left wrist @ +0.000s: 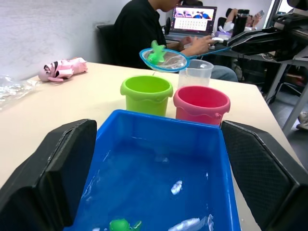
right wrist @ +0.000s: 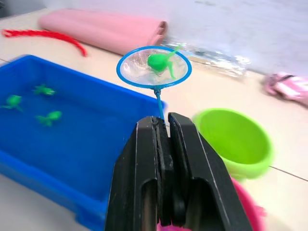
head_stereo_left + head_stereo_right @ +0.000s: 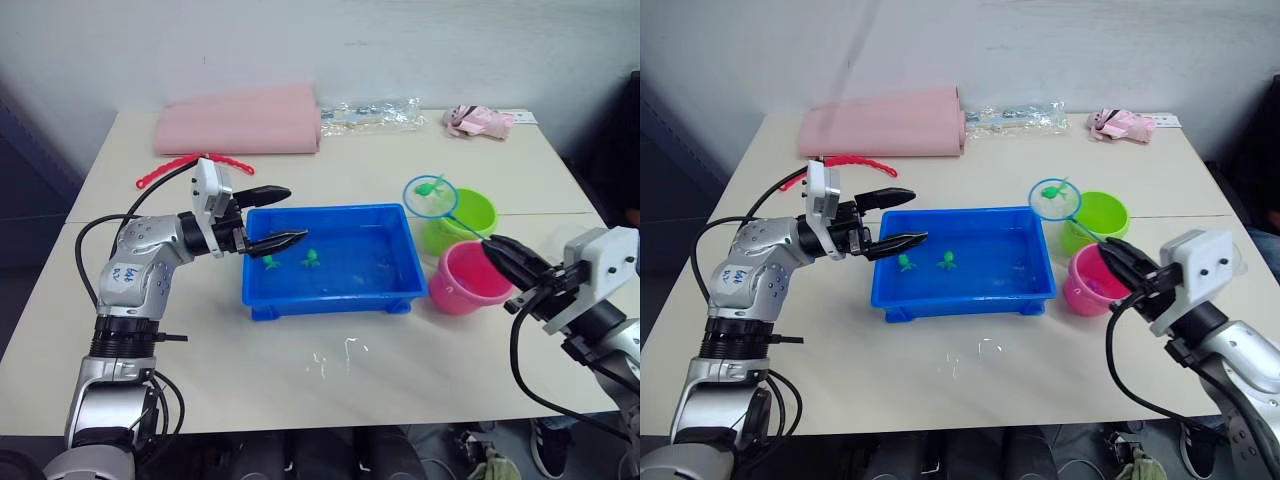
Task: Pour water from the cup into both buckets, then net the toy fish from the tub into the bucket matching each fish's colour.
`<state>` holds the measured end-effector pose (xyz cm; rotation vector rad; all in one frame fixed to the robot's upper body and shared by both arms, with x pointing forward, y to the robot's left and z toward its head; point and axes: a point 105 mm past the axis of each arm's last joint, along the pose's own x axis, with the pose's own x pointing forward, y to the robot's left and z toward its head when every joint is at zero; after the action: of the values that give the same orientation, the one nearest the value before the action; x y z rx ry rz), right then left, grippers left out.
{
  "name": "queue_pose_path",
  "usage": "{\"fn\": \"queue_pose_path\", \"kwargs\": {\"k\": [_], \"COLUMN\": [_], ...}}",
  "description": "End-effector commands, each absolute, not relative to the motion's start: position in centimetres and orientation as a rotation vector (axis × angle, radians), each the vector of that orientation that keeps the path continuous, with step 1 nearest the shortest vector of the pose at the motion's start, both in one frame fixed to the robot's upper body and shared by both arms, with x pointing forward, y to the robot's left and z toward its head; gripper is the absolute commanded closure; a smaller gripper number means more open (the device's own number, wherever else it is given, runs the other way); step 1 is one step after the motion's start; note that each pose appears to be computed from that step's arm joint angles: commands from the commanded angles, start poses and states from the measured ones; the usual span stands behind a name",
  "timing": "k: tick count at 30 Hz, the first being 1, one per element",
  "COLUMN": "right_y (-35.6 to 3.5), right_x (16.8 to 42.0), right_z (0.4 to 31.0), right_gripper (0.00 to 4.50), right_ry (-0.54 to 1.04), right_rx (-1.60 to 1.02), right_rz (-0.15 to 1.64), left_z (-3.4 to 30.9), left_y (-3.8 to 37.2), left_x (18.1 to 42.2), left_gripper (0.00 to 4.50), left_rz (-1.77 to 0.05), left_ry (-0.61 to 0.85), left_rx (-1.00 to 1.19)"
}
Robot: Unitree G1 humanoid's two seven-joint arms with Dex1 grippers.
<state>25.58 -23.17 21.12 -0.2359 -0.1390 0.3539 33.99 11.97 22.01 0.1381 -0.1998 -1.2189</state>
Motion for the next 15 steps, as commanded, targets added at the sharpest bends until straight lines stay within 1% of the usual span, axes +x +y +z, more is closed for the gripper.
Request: {"fn": "queue_pose_path", "kwargs": {"k": [1, 2, 5, 11, 13, 15], "right_y": [-25.9, -26.3, -27.4, -28.4, -28.0, -27.8], "right_x": [25.9, 26.1, 27.1, 28.3, 28.8, 29.1], "right_z": [22.5, 22.5, 21.9, 21.6, 21.6, 21.6], "right_gripper": [4.5, 4.5, 4.5, 4.5, 4.5, 4.5], "right_ry": [-0.189, -0.19, -0.17, -0.155, -0.161, -0.171], "right_rx": [-0.35, -0.364, -0.528, -0.767, -0.898, -0.955], "right_rz": [0.252, 0.24, 0.207, 0.154, 0.17, 0.185], "left_z": [23.1, 23.1, 22.9, 23.0, 23.1, 23.2], "left_y": [11.6, 11.5, 11.2, 10.6, 10.4, 10.3], "left_x": [33.8, 33.8, 33.8, 33.5, 33.4, 33.4], "left_gripper": [0.04, 0.04, 0.04, 0.04, 0.04, 0.04], "left_rz": [-1.226, -1.226, -1.23, -1.234, -1.235, -1.233], "left_ry": [-0.244, -0.242, -0.228, -0.225, -0.223, -0.221], "left_rx": [0.14, 0.135, 0.119, 0.115, 0.117, 0.118]}}
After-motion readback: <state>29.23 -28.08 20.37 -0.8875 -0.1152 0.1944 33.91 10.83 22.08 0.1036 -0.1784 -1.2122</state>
